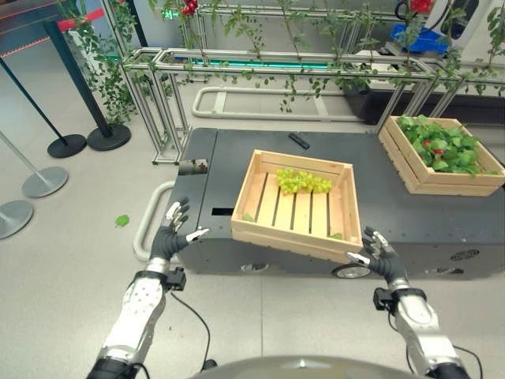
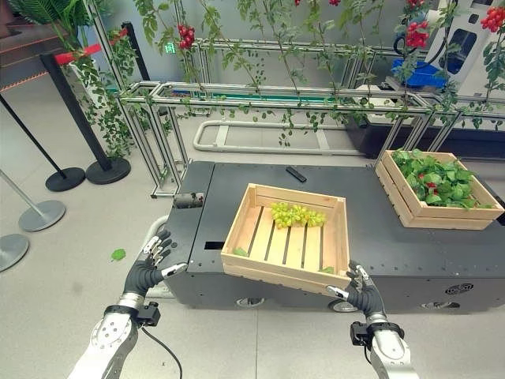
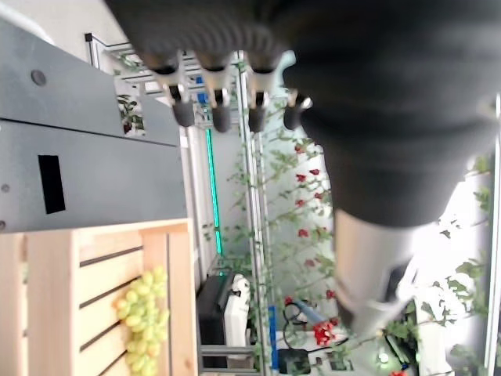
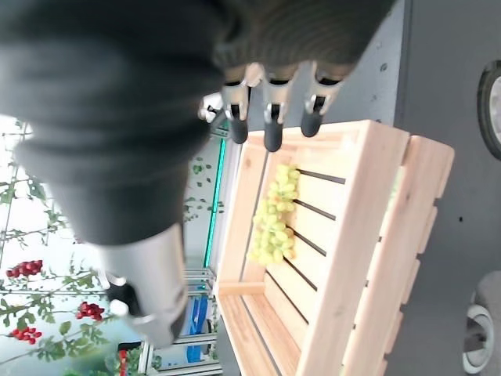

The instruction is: Pick up the fruits from the basket on one side to the basket on the other side

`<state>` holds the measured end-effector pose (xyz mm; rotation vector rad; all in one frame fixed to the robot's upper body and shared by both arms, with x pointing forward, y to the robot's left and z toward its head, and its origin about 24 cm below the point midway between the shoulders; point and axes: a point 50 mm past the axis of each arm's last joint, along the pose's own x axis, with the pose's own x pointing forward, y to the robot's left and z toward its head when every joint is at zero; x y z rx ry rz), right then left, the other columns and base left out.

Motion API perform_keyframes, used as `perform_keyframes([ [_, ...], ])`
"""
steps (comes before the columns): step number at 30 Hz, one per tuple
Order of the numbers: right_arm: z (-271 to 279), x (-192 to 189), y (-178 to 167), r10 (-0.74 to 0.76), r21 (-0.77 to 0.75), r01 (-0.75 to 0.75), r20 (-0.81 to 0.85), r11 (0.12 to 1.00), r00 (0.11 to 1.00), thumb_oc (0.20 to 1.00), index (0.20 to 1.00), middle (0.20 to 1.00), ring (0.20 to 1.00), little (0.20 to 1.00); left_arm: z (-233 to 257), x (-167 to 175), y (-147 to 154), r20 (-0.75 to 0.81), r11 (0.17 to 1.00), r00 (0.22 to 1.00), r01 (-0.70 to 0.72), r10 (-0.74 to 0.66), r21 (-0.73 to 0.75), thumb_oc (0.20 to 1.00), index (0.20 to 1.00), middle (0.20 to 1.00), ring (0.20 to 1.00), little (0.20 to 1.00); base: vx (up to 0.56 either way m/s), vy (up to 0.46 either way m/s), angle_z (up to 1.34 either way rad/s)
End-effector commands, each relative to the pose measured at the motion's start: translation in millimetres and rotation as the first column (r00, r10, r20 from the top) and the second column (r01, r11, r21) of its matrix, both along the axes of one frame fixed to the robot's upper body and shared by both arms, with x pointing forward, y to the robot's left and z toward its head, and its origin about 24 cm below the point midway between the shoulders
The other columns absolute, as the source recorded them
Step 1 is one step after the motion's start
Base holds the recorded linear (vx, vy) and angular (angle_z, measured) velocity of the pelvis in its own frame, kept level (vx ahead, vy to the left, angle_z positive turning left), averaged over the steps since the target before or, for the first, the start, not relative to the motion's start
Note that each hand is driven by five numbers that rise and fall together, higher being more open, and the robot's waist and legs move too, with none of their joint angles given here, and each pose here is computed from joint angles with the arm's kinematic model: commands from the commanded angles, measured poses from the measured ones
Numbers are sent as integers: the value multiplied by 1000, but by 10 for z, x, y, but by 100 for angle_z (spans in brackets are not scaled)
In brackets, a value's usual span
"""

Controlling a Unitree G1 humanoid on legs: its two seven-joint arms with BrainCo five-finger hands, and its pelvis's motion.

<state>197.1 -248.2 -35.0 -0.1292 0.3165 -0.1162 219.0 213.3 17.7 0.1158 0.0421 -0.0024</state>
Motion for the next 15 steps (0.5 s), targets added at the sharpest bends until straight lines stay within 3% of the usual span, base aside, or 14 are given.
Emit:
perform_keyframes([
  [1, 198, 183, -27, -11, 4, 11, 118, 1000, 993, 1000, 1000, 1000, 1000, 1000, 164, 90, 48, 87, 998, 996, 8, -14, 68, 1000, 1000, 1000, 1000, 1000, 0, 0, 0],
  [15, 223, 227, -3, 5, -9, -4, 127, 1000, 992, 1000, 1000, 1000, 1000, 1000, -164, -32, 91, -64, 998, 998, -7, 11, 63, 1000, 1000, 1000, 1000, 1000, 0, 0, 0],
])
